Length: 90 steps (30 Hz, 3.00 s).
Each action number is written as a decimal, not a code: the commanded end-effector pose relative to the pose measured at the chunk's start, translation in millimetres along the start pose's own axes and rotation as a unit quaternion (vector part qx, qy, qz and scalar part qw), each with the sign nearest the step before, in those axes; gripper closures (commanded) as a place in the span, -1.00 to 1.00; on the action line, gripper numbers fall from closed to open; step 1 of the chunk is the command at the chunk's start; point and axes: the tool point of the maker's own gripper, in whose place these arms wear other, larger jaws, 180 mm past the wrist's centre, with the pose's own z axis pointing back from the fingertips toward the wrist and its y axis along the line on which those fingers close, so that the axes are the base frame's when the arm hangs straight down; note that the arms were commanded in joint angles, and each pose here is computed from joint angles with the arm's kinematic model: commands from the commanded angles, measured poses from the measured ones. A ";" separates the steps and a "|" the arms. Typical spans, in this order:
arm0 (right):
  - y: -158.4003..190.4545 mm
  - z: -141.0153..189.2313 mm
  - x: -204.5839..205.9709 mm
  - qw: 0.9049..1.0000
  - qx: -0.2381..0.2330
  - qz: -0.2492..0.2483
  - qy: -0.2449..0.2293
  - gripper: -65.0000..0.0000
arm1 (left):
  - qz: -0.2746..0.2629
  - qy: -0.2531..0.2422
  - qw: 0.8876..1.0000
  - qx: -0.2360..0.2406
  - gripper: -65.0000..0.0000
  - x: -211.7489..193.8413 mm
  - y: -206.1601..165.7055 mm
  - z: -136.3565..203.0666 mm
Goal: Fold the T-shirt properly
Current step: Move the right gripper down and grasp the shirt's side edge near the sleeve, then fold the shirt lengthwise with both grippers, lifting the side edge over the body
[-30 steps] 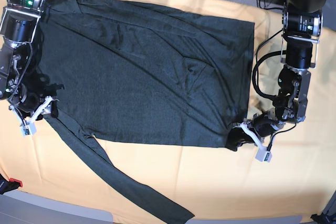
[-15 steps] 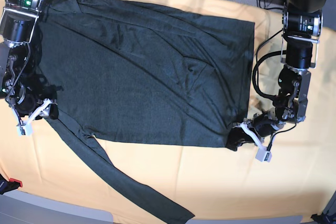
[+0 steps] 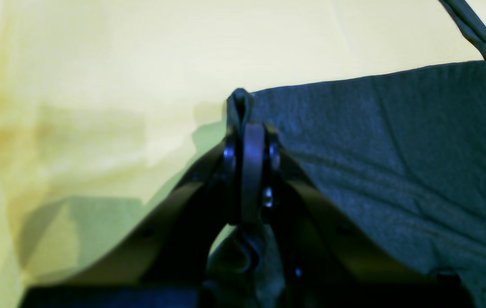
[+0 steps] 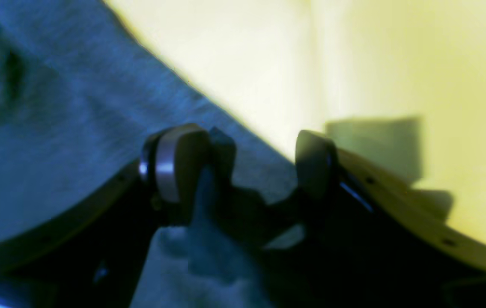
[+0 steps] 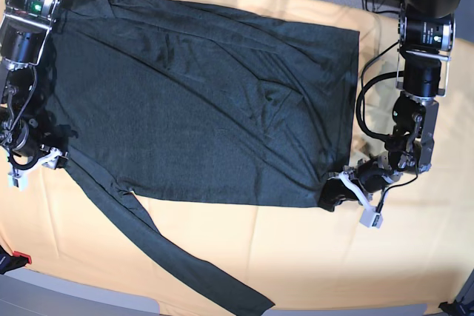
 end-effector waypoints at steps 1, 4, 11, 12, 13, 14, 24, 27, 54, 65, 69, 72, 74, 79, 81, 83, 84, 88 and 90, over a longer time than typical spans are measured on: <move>2.4 9.2 30.9 0.999 0.011 0.003 -0.035 -0.16 | -0.005 -0.038 0.999 -0.008 1.00 29.8 -2.0 4.3; 17.9 11.8 42.2 0.998 0.047 0.017 -0.038 -0.15 | -0.004 -0.038 0.999 -0.008 1.00 30.0 -2.0 4.5; 3.2 15.7 69.5 0.997 -0.007 0.037 -0.063 -0.04 | -0.003 -0.037 0.999 -0.008 1.00 28.4 -2.0 4.4; 1.0 15.4 69.2 0.997 -0.013 0.039 -0.063 -0.04 | -0.003 -0.037 0.999 -0.008 1.00 28.4 -2.0 4.4; -0.8 13.4 66.0 0.998 -0.014 0.036 -0.058 -0.04 | -0.003 -0.037 0.999 -0.008 1.00 28.4 -2.0 4.4; -1.5 10.5 62.8 0.998 -0.010 0.033 -0.053 -0.04 | -0.003 -0.037 0.999 -0.008 1.00 28.7 -2.2 4.3; 17.8 -22.9 14.5 0.994 0.109 -0.019 0.003 -0.04 | 0.001 -0.040 0.999 -0.011 1.00 29.6 -2.9 4.5; 40.8 -16.0 10.9 0.984 0.175 -0.013 0.014 -0.04 | 0.001 -0.040 0.999 -0.011 1.00 29.6 -3.0 4.4; 22.2 -18.4 50.9 0.986 0.116 0.054 -0.103 1.00 | -0.040 -0.089 0.995 0.006 1.00 65.3 0.3 6.9; 14.0 -9.1 116.1 0.983 0.053 0.081 -0.156 1.00 | -0.110 -0.163 0.980 0.044 1.00 137.4 1.7 15.4; 17.4 -2.7 137.1 0.980 0.050 0.092 -0.171 1.00 | -0.115 -0.171 0.978 0.042 1.00 147.4 -0.6 17.3; 19.9 -2.5 137.0 0.979 0.055 0.098 -0.170 1.00 | -0.118 -0.165 0.979 0.035 1.00 143.0 -2.8 16.0; 20.1 -4.2 131.2 0.980 0.058 0.101 -0.160 1.00 | -0.126 -0.156 0.980 0.013 1.00 134.1 -9.8 14.1; 24.6 -11.2 98.2 0.982 0.085 0.121 -0.116 1.00 | -0.128 -0.118 0.982 -0.067 1.00 94.7 -33.7 9.7; 23.9 -13.3 87.0 0.983 0.092 0.113 -0.111 1.00 | -0.106 -0.116 0.985 -0.075 1.00 83.9 -33.8 9.8; 23.1 -14.3 78.9 0.984 0.097 0.103 -0.107 1.00 | -0.093 -0.115 0.986 -0.079 1.00 78.9 -33.5 10.6; 22.8 -14.2 76.7 0.984 0.097 0.104 -0.106 1.00 | -0.087 -0.115 0.986 -0.082 1.00 78.2 -34.0 11.0; 20.0 -6.8 64.2 0.983 0.092 0.122 -0.104 1.00 | -0.055 -0.106 0.988 -0.096 1.00 74.9 -34.7 15.4; 17.8 1.3 56.3 0.981 0.088 0.138 -0.101 1.00 | -0.038 -0.091 0.989 -0.105 1.00 71.2 -35.1 18.0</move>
